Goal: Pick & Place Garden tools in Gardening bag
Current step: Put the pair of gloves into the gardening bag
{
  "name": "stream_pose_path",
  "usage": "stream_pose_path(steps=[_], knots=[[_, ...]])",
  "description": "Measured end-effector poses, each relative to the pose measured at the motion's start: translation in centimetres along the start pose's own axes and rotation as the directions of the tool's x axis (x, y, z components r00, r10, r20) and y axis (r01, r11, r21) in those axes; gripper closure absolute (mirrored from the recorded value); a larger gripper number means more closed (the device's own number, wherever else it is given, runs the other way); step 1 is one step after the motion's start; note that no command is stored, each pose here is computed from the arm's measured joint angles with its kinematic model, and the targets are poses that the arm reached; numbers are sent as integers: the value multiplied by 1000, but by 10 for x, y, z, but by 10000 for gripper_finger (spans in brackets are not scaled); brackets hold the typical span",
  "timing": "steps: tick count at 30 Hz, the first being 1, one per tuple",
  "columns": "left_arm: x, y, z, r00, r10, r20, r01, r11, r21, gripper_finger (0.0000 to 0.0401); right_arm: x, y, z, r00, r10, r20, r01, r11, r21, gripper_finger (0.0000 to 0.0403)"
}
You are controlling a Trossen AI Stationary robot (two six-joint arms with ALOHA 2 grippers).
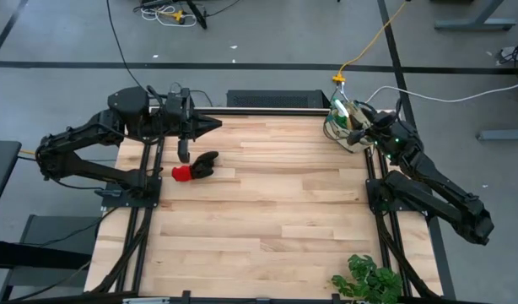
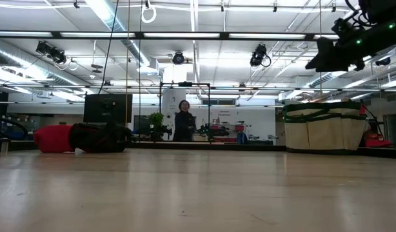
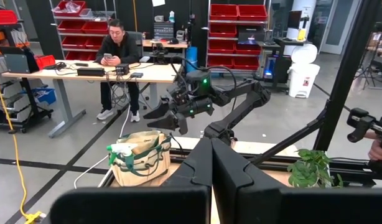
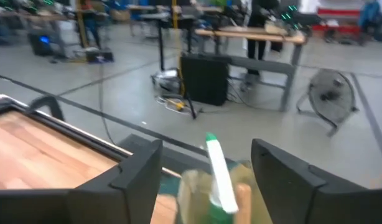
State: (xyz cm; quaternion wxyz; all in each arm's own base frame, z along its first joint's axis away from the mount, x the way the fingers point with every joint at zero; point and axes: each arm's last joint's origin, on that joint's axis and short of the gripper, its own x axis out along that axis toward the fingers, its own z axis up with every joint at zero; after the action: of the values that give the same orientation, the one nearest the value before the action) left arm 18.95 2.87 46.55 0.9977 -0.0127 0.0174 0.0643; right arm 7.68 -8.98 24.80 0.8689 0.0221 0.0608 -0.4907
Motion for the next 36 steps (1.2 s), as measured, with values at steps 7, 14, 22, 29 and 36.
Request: stream_pose_path(steps=[7, 14, 22, 29, 36], knots=[[0, 0, 0, 1000, 7, 0, -7, 1000, -19, 399, -6, 0, 22, 996, 35, 84, -35, 999, -10, 163], [0, 1, 0, 1000, 26, 0, -26, 999, -19, 399, -18, -2, 56, 983, 33, 179, -35, 999, 8, 163], [0, 1, 0, 999, 40, 1, -40, 999, -19, 399, -24, -2, 83, 978, 84, 191, -86, 996, 5, 163], [0, 1, 0, 999, 41, 1, -41, 999, -19, 399, -19, 4, 91, 956, 232, 177, -233, 972, -18, 163], [0, 1, 0, 999, 42, -1, -42, 999, -18, 399, -15, 9, 95, 898, 390, 206, -398, 917, -2, 163]])
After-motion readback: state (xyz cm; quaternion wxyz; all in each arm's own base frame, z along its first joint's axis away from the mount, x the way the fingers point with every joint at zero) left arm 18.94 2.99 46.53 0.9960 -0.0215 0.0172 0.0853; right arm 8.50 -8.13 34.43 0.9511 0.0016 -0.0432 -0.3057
